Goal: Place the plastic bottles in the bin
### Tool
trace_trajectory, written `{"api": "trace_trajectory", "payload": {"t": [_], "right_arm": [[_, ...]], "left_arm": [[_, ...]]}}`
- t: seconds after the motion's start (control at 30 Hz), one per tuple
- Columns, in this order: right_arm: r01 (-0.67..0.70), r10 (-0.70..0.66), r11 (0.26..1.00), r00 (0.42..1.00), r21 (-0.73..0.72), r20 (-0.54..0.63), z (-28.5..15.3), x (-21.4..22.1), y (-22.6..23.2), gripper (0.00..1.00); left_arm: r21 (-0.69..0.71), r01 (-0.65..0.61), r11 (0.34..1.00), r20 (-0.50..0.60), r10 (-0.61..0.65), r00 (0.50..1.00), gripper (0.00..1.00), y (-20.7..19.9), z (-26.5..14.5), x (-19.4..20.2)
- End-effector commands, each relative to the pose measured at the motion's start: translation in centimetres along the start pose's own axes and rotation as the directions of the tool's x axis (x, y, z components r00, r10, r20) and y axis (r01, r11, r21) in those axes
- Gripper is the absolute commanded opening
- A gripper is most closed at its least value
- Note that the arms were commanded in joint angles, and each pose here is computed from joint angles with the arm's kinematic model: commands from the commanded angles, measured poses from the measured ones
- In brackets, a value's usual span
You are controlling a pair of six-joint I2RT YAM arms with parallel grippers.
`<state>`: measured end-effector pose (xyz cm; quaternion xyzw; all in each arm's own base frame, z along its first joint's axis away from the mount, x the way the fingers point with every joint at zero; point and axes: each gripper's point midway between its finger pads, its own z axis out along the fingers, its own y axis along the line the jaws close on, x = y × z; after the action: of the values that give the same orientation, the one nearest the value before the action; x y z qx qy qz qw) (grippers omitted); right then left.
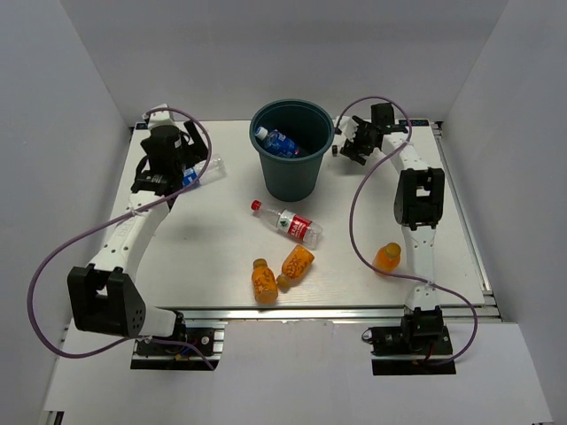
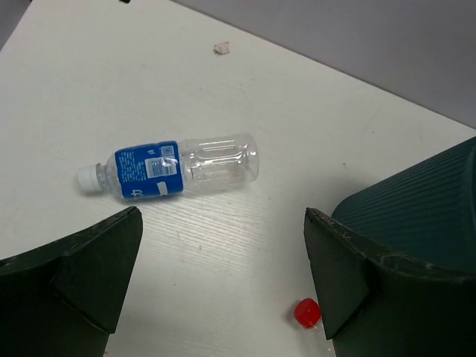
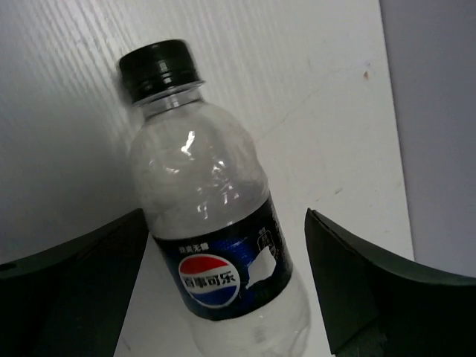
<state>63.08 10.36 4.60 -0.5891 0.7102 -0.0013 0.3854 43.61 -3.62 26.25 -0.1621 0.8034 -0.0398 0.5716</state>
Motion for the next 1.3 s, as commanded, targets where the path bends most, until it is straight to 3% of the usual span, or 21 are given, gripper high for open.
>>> {"api": "trace_trajectory", "payload": {"t": [0.0, 0.2, 0.27, 0.33, 0.5, 0.57, 0.67, 0.73, 0.8, 0.87, 0.97, 1.07, 1.13, 1.27], "right_arm": [[0.029, -0.03, 0.995, 1.0, 0.093, 0.002, 0.8, -0.6, -2.2, 0.9], [-0.012, 0.019, 0.994, 0.998, 0.104, -0.064, 1.0, 1.1, -1.4, 0.86], [-0.066, 0.074, 0.992, 0.995, 0.103, -0.074, 0.5, 1.2, -1.0, 0.58], [-0.117, 0.126, 0.984, 0.99, 0.131, -0.06, -1.0, 0.1, -1.6, 0.4], [-0.26, 0.256, 0.951, 0.965, 0.168, 0.049, -6.6, -4.4, -2.7, 0.3], [-0.405, 0.389, 0.896, 0.914, 0.184, 0.115, -8.9, -6.4, -3.2, 0.32], [-0.5, 0.459, 0.846, 0.86, 0.186, 0.225, -16.2, -12.1, -4.3, 0.33], [-0.625, 0.552, 0.77, 0.753, 0.127, 0.357, -21.4, -16.7, -4.3, 0.33], [-0.658, 0.585, 0.751, 0.701, 0.055, 0.408, -23.2, -18.9, -2.8, 0.36], [-0.62, 0.536, 0.784, 0.685, 0.01, 0.493, -26.3, -23.2, -1.1, 0.37], [-0.598, 0.51, 0.801, 0.69, 0.008, 0.513, -26.4, -26.8, 2.0, 0.38], [-0.609, 0.533, 0.792, 0.659, -0.04, 0.53, -25.9, -30.4, 3.2, 0.39], [-0.64, 0.571, 0.766, 0.63, -0.064, 0.527, -25.8, -32.1, 3.6, 0.42], [-0.656, 0.597, 0.752, 0.635, -0.065, 0.49, -23.2, -32.9, 4.9, 0.54]], "left_arm": [[-0.028, 0.028, 0.999, -0.035, -0.029, 0.999, 0.98, 0.4, 0.2, 0.6], [-0.05, 0.03, 0.998, -0.05, -0.033, 0.998, 0.98, 1.0, 0.1, 1.5], [-0.056, 0.033, 0.998, -0.049, -0.036, 0.998, 0.98, 1.3, -0.3, 1.6], [-0.068, 0.032, 0.997, -0.054, -0.036, 0.998, 0.98, 1.7, -0.7, 1.8], [-0.069, 0.054, 0.996, -0.058, -0.058, 0.997, 0.98, 2.1, -1.9, 2.4], [-0.062, 0.064, 0.996, -0.055, -0.067, 0.996, 0.98, 2.1, -2.3, 2.5], [-0.041, 0.07, 0.997, -0.07, -0.073, 0.995, 0.98, 1.9, -2.9, 3.0], [-0.026, 0.072, 0.997, -0.074, -0.074, 0.994, 0.98, 1.8, -2.9, 3.5], [-0.036, 0.091, 0.995, -0.079, -0.094, 0.992, 0.98, 2.1, -2.7, 4.1], [-0.087, 0.109, 0.99, -0.078, -0.116, 0.99, 0.98, 2.8, -2.3, 4.4], [-0.154, 0.154, 0.976, -0.079, -0.167, 0.983, 0.98, 3.5, -1.8, 4.8], [-0.217, 0.204, 0.955, -0.079, -0.225, 0.971, 0.98, 4.2, -1.5, 5.1], [-0.271, 0.244, 0.931, -0.048, -0.266, 0.963, 0.98, 4.9, -1.4, 4.9], [-0.324, 0.381, 0.866, 0.006, -0.4, 0.916, 0.98, 5.5, -1.0, 5.1]]}}
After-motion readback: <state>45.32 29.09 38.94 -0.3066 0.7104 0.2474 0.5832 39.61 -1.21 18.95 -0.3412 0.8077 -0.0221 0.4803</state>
